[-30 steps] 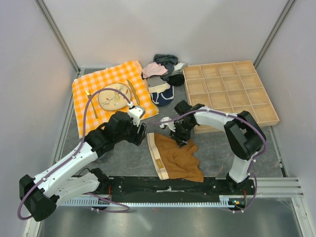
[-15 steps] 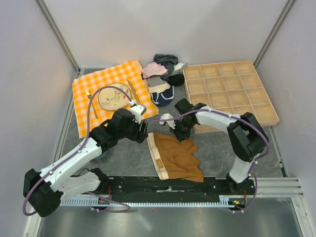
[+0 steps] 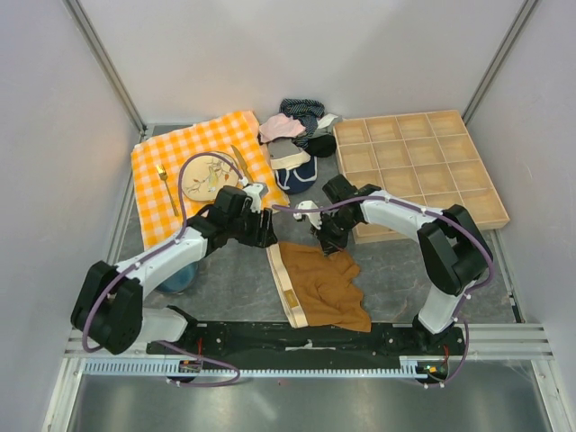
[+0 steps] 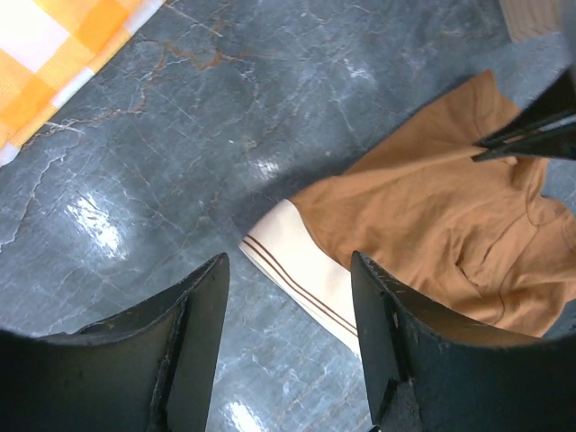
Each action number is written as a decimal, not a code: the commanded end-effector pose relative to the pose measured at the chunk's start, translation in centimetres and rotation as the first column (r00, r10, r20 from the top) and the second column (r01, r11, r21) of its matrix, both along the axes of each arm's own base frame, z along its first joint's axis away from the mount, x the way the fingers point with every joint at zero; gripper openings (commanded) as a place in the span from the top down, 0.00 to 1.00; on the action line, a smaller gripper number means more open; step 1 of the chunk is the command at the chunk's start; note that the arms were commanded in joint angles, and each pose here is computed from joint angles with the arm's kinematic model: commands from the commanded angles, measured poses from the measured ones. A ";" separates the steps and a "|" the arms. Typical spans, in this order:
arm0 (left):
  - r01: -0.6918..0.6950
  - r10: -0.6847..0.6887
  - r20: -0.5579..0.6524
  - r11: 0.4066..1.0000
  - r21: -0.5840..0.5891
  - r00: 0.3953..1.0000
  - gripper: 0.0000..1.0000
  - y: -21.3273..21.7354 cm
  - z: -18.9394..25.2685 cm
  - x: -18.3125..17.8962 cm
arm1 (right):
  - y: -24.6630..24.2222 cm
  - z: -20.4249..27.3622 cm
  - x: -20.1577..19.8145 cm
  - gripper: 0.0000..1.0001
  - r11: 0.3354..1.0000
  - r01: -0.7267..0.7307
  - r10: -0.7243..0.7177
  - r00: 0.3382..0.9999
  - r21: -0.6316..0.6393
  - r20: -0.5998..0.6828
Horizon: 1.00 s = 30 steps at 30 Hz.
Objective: Roll the underwear
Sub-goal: Flatten out the underwear at the center of the board.
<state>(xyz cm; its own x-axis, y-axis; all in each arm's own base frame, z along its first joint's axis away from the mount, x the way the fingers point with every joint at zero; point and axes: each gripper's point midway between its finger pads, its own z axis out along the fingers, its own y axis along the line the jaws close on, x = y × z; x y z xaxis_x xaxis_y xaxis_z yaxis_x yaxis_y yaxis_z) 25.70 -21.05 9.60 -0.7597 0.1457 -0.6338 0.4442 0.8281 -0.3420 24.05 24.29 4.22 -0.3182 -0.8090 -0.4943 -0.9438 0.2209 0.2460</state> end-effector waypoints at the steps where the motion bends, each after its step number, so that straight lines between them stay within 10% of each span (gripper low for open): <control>1: 0.020 -0.023 -0.026 0.995 -0.099 0.999 0.39 -1.5 -0.4 1.4 | 1.2 2.1 1.5 1.00 0.998 0.015 -0.018 0.999 0.069 0.043; 15: 0.061 -0.075 -0.138 0.993 -0.103 0.988 0.48 -2.3 -4.0 1.1 | 0.9 2.0 1.7 1.00 0.997 0.026 -0.028 0.999 0.071 0.032; 21: 0.076 -0.094 -0.165 0.991 -0.114 0.982 0.98 -2.6 -3.5 0.9 | 1.1 2.5 2.1 1.00 0.996 0.025 -0.029 0.999 0.083 0.043; 30: 0.044 -0.030 0.113 0.992 -0.120 0.993 0.98 -1.5 7.1 3.4 | 3.5 10.2 7.9 1.00 0.992 0.019 -0.048 0.972 0.126 0.231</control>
